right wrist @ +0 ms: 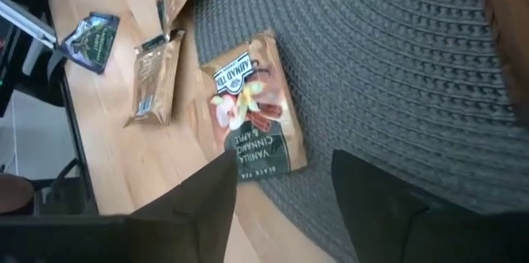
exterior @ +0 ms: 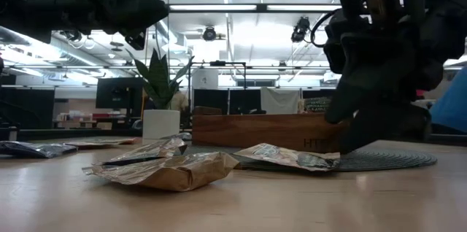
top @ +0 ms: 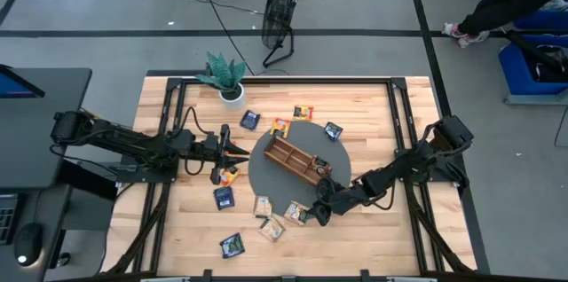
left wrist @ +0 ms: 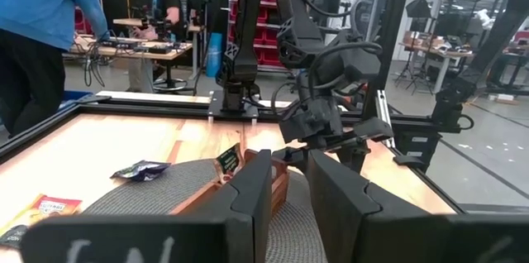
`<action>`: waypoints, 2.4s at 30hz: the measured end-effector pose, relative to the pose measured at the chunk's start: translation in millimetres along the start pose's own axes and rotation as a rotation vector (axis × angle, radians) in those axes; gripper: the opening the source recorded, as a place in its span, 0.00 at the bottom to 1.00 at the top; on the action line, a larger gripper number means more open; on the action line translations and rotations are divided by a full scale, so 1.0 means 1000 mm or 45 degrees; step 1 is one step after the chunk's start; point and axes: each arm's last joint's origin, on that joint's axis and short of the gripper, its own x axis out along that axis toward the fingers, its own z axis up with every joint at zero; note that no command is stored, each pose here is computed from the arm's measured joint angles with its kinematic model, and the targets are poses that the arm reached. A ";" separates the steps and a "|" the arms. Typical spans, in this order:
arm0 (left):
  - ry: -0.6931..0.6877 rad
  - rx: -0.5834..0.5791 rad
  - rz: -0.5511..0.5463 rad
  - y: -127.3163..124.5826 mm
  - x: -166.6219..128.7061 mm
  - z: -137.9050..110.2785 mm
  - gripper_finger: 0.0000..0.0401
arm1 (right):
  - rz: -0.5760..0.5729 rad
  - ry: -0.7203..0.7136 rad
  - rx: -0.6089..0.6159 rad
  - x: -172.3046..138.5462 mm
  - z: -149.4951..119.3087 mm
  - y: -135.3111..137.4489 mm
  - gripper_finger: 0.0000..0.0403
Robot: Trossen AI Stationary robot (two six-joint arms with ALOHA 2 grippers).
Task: Pick & Place Tea
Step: Put the brown tea bag into the right section of the wooden organizer
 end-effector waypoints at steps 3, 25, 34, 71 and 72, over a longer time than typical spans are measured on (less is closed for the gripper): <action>0.000 0.000 0.000 0.000 0.000 0.000 0.22 | 0.026 -0.009 0.005 0.000 0.001 0.002 0.50; 0.004 0.000 0.000 0.000 0.000 0.000 0.22 | 0.054 0.050 0.004 0.016 -0.003 0.005 0.48; 0.006 0.002 0.001 0.000 0.000 0.000 0.22 | 0.039 0.054 -0.052 0.016 -0.003 0.007 0.34; 0.015 -0.114 0.002 0.000 0.000 -0.001 0.22 | -0.194 0.159 -0.412 0.002 0.020 0.051 0.00; 0.018 -0.125 0.003 0.000 0.000 -0.002 0.22 | -0.211 0.162 -0.432 0.000 0.022 0.056 0.00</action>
